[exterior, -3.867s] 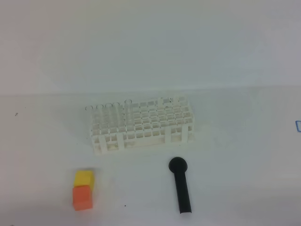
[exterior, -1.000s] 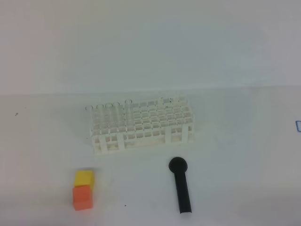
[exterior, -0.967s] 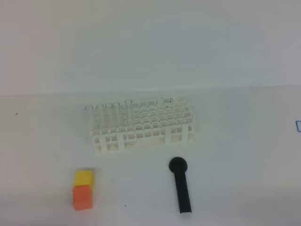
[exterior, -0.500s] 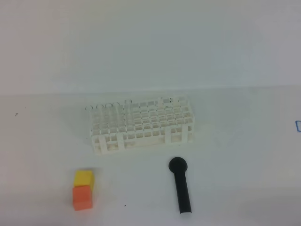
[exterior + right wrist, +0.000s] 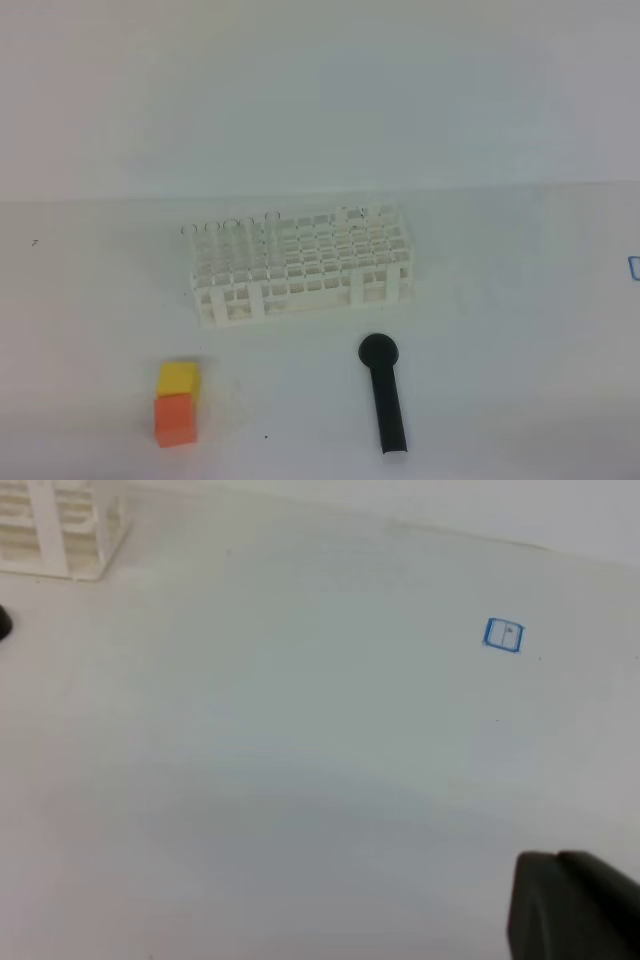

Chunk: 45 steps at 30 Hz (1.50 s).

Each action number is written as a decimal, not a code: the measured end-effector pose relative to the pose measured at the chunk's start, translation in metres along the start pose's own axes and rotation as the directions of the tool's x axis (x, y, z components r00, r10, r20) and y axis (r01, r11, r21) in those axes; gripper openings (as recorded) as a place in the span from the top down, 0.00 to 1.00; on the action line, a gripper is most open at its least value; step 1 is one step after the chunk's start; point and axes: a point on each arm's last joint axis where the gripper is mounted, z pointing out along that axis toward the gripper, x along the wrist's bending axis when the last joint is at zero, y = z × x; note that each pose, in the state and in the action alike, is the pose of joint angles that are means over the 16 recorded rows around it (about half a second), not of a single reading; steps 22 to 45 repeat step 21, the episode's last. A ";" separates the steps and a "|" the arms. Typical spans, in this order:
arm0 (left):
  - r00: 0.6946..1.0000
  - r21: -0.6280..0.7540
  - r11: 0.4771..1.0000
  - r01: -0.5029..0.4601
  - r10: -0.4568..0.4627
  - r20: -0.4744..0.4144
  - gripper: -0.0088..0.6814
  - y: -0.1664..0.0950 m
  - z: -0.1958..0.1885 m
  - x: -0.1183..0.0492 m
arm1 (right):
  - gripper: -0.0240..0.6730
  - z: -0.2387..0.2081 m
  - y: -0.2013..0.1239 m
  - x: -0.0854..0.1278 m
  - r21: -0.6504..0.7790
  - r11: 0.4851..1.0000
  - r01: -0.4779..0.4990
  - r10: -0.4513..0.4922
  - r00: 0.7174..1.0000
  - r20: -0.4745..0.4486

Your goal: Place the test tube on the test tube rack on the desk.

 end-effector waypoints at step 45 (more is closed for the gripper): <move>1.000 0.000 1.000 0.000 0.000 0.000 0.99 0.000 0.000 0.000 | 0.97 0.000 0.000 0.000 0.000 1.000 0.000 0.000 1.000 0.000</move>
